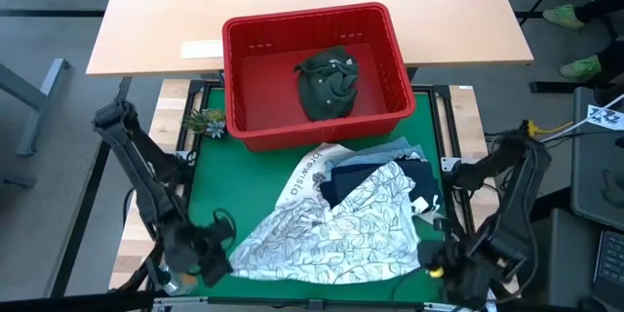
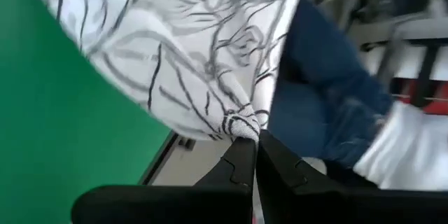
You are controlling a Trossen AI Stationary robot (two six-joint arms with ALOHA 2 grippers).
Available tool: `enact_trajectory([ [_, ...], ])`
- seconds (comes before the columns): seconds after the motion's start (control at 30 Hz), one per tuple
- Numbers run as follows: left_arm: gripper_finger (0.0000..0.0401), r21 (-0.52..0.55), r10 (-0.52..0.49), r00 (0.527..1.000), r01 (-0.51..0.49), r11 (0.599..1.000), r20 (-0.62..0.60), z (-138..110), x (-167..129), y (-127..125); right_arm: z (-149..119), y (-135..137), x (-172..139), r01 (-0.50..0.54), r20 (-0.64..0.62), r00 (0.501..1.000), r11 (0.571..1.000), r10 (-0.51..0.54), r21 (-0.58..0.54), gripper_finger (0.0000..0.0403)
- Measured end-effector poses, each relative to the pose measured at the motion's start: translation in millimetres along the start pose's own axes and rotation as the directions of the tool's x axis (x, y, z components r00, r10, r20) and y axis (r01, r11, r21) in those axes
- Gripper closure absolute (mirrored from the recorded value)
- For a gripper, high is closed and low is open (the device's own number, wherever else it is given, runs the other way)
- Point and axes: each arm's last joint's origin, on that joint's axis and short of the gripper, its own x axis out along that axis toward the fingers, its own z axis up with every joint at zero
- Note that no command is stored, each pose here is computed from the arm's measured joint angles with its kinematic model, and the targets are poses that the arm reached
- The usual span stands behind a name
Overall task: Fold laundry
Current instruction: Fold the patterned white shirt
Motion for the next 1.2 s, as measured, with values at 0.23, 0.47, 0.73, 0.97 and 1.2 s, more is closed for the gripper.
enact_trajectory([
  [0.23, 0.0401, -0.097, 0.066, 0.992, -0.077, 0.992, -0.111, -29, 49, 6, 1, 20, 42, 0.048, -0.182, 0.982, 0.999, -0.044, 0.020, 0.0397],
  [0.47, 0.0401, -0.161, 0.026, 0.977, -0.062, 0.985, -0.212, -41, 80, 6, 1, 37, 72, 0.012, -0.322, 0.947, 0.999, -0.001, 0.033, 0.0397],
  [0.73, 0.0400, -0.167, 0.002, 0.977, -0.038, 0.985, -0.214, -42, 85, 4, 0, 45, 95, 0.020, -0.382, 0.924, 0.999, -0.007, 0.031, 0.0397],
  [0.97, 0.0356, -0.166, 0.003, 0.977, -0.039, 0.985, -0.213, -42, 85, 4, 1, 47, 100, 0.012, -0.385, 0.923, 0.999, 0.001, 0.031, 0.0397],
  [1.2, 0.0305, -0.125, 0.007, 0.978, -0.034, 0.992, -0.210, -42, 85, 5, 1, 47, 100, 0.016, -0.377, 0.926, 0.999, -0.004, 0.029, 0.0385],
])
